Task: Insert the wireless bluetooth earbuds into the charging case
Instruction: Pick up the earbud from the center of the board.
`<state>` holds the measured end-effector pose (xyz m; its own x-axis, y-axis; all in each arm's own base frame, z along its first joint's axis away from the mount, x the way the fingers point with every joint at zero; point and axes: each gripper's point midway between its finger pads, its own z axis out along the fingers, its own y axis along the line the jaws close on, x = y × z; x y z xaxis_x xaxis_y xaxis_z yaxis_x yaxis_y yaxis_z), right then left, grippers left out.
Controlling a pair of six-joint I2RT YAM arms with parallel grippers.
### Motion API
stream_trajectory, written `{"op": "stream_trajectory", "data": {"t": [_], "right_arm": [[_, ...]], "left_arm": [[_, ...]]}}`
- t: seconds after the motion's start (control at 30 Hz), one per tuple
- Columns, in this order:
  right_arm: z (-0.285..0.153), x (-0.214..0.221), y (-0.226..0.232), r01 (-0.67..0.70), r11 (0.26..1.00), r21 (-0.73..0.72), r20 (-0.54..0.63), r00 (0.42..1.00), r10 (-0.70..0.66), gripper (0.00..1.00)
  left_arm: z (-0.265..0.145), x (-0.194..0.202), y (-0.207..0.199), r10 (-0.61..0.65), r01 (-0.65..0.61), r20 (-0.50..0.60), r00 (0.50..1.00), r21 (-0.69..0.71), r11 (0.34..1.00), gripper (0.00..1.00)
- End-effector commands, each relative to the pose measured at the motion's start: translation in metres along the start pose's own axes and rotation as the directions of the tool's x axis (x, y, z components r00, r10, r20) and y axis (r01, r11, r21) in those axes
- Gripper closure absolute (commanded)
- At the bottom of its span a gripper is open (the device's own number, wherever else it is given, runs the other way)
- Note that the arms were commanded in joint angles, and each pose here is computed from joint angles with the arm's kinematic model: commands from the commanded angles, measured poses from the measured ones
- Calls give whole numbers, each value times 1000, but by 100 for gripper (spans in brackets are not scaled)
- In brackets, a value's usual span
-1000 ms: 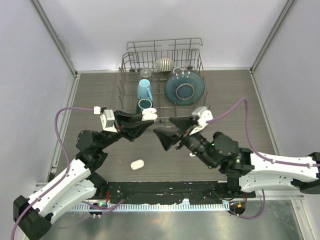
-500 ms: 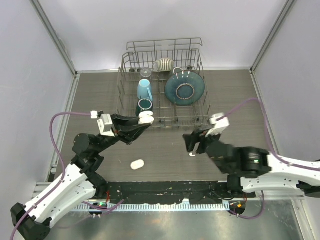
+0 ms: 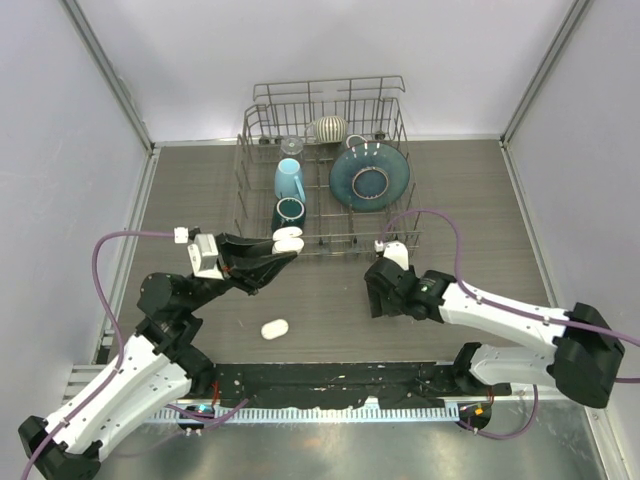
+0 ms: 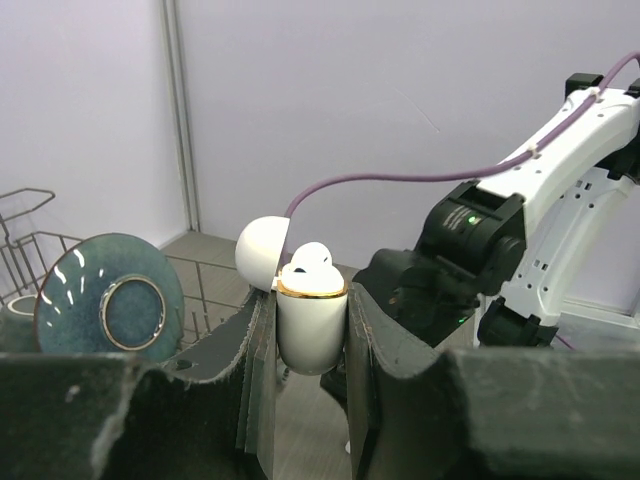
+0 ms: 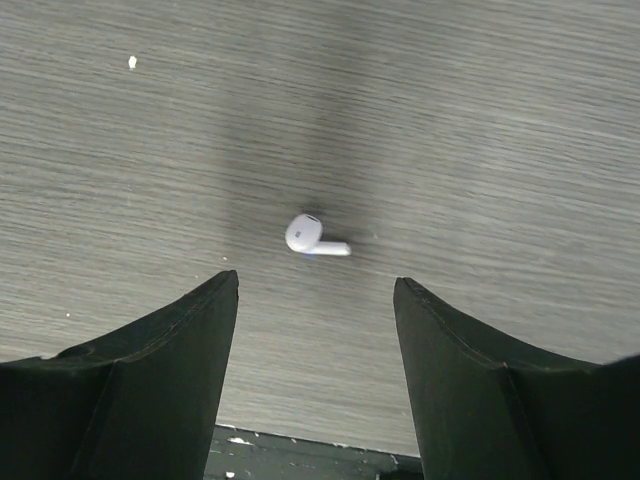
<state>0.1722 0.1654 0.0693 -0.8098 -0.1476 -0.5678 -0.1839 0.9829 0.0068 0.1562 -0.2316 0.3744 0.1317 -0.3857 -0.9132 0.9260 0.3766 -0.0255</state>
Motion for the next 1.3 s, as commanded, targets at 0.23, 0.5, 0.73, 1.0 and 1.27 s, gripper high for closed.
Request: {"op": "stream_trajectory", "data": {"t": [0.23,0.5,0.73,1.0,1.27], "right_arm": [[35,-4,35,14,986,-166,-63,998,-25,29],[46,6,33,-21,978,-206,-71,997,7,28],[51,18,30,-40,981,-192,-109,994,19,28],[44,30,30,-116,975,-187,-167,982,85,29],[35,33,26,-188,974,-128,-165,972,166,29]], "left_arm": [[-3,-5,-1,36,-36,12,999,3,999,100],[-1,-4,-2,35,-35,9,999,11,999,100],[-1,-5,-3,33,-33,10,999,14,999,100],[-2,-6,-2,34,-34,12,999,11,999,100],[0,-5,-3,27,-28,10,1000,19,999,100]]}}
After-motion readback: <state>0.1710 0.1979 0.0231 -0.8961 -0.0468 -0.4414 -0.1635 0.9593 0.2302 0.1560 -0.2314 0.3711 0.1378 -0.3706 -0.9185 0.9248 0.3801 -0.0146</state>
